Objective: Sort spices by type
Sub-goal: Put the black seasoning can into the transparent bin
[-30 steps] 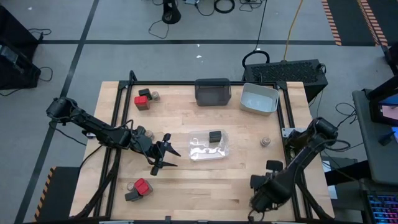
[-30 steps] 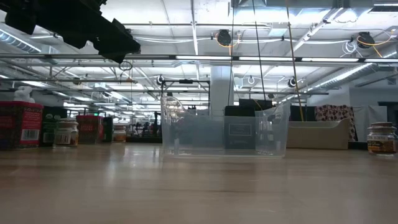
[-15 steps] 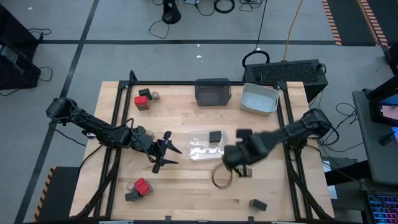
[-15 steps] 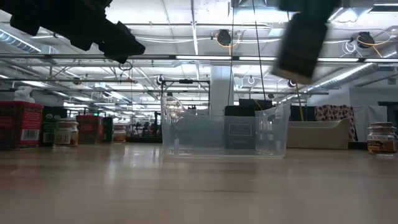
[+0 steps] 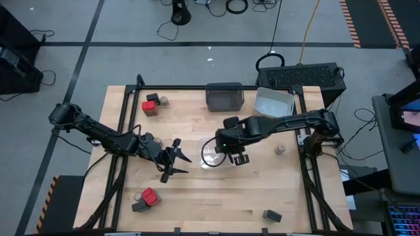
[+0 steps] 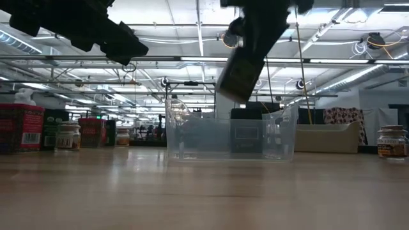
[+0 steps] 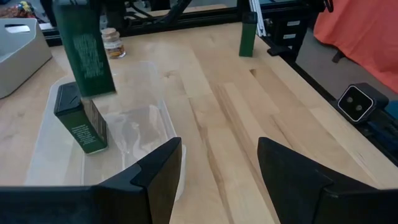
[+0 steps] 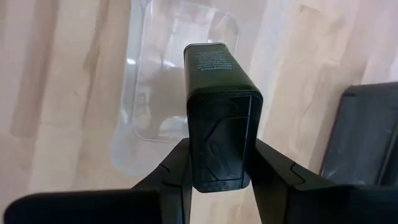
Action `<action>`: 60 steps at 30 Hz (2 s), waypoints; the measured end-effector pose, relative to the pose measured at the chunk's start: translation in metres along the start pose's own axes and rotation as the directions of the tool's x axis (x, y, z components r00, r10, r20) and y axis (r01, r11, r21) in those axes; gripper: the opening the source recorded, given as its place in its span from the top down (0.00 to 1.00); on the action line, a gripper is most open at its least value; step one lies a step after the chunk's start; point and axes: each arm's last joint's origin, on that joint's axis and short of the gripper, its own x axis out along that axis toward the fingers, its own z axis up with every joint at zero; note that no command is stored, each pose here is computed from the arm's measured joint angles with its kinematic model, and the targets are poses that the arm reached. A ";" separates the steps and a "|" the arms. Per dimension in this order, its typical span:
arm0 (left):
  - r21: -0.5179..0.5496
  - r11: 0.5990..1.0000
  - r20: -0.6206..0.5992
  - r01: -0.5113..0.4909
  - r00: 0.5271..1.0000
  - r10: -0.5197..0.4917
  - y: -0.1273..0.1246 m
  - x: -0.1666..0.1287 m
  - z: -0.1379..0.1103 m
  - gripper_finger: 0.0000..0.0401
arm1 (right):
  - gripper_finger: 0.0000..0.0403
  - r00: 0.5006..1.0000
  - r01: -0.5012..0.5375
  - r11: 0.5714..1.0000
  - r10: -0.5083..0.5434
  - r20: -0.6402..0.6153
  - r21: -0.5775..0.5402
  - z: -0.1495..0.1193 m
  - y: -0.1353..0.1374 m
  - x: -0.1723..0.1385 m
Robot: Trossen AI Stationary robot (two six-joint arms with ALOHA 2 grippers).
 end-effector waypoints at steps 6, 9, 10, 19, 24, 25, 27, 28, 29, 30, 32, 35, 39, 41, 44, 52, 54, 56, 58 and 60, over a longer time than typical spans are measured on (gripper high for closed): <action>-0.024 1.000 -0.007 0.002 1.000 -0.002 0.000 0.000 -0.001 0.46 | 0.75 1.000 -0.005 0.999 0.004 -0.023 -0.041 0.003 -0.001 0.011; -0.022 1.000 -0.008 0.015 1.000 -0.015 -0.002 0.000 -0.001 0.46 | 0.75 1.000 -0.006 0.999 0.005 -0.023 -0.040 0.003 -0.001 0.010; -0.020 1.000 -0.007 0.020 1.000 -0.020 -0.004 0.000 -0.001 0.46 | 0.75 1.000 -0.008 0.999 0.008 -0.022 -0.036 0.003 -0.001 0.010; -0.015 0.999 -0.002 0.033 0.999 -0.033 -0.007 0.000 0.000 0.46 | 0.75 0.998 -0.055 0.997 0.056 -0.020 0.059 0.006 0.000 0.018; -0.015 0.999 0.000 0.033 0.999 -0.033 -0.007 0.000 0.000 0.46 | 0.75 0.995 -0.059 0.992 0.068 -0.079 0.107 0.006 0.001 0.032; -0.015 0.999 -0.001 0.033 0.999 -0.033 -0.007 0.000 0.000 0.46 | 0.75 0.994 -0.059 0.991 0.070 -0.089 0.120 0.007 0.001 0.035; -0.015 0.999 0.000 0.033 0.999 -0.033 -0.007 0.000 0.000 0.46 | 0.75 0.992 -0.058 0.989 0.073 -0.105 0.135 0.007 0.001 0.039; -0.015 0.999 0.000 0.033 0.999 -0.033 -0.007 0.000 0.000 0.46 | 0.75 0.990 -0.058 0.988 0.075 -0.119 0.143 0.006 0.001 0.040; -0.015 0.999 0.000 0.033 0.999 -0.033 -0.007 0.000 0.000 0.46 | 0.75 0.989 -0.057 0.987 0.076 -0.128 0.150 0.006 0.002 0.042; -0.015 0.999 -0.001 0.033 0.999 -0.033 -0.007 0.000 0.000 0.46 | 0.75 0.989 -0.055 0.986 0.076 -0.130 0.159 0.006 0.001 0.043; -0.015 0.999 0.000 0.033 0.999 -0.033 -0.007 0.000 0.000 0.46 | 0.75 0.987 -0.051 0.981 0.077 -0.139 0.187 0.006 0.000 0.046; -0.015 0.999 0.000 0.033 0.999 -0.033 -0.007 0.000 0.000 0.46 | 0.75 0.980 -0.042 0.973 0.084 -0.181 0.226 0.002 -0.002 0.047; -0.015 0.999 0.000 0.033 0.999 -0.033 -0.007 0.000 0.000 0.46 | 0.75 0.979 -0.034 0.966 0.084 -0.186 0.255 0.001 -0.005 0.047; -0.015 0.999 -0.001 0.033 0.999 -0.033 -0.007 0.000 0.000 0.46 | 0.75 0.979 -0.032 0.964 0.084 -0.187 0.264 0.001 -0.006 0.047; -0.015 0.999 0.000 0.033 0.999 -0.033 -0.007 0.000 0.000 0.46 | 0.75 0.978 -0.032 0.964 0.085 -0.191 0.265 0.001 -0.006 0.049; -0.015 0.999 0.000 0.033 0.999 -0.033 -0.007 0.000 0.000 0.46 | 0.75 0.966 -0.031 0.967 0.094 -0.239 0.253 0.003 -0.003 0.066; -0.015 0.999 -0.001 0.033 0.999 -0.033 -0.007 0.000 0.000 0.46 | 0.75 0.967 -0.031 0.967 0.093 -0.239 0.254 0.003 -0.003 0.067; -0.014 0.999 0.000 0.033 0.999 -0.033 -0.007 0.000 0.000 0.46 | 0.75 0.967 -0.029 0.967 0.092 -0.239 0.253 0.003 -0.004 0.067; -0.014 0.999 -0.001 0.033 0.999 -0.033 -0.007 0.000 0.000 0.46 | 0.72 0.967 -0.029 0.967 0.092 -0.239 0.254 0.003 -0.004 0.067; -0.014 0.999 0.000 0.033 0.999 -0.033 -0.007 0.000 0.000 0.46 | 0.69 0.967 -0.029 0.966 0.092 -0.239 0.256 0.003 -0.004 0.067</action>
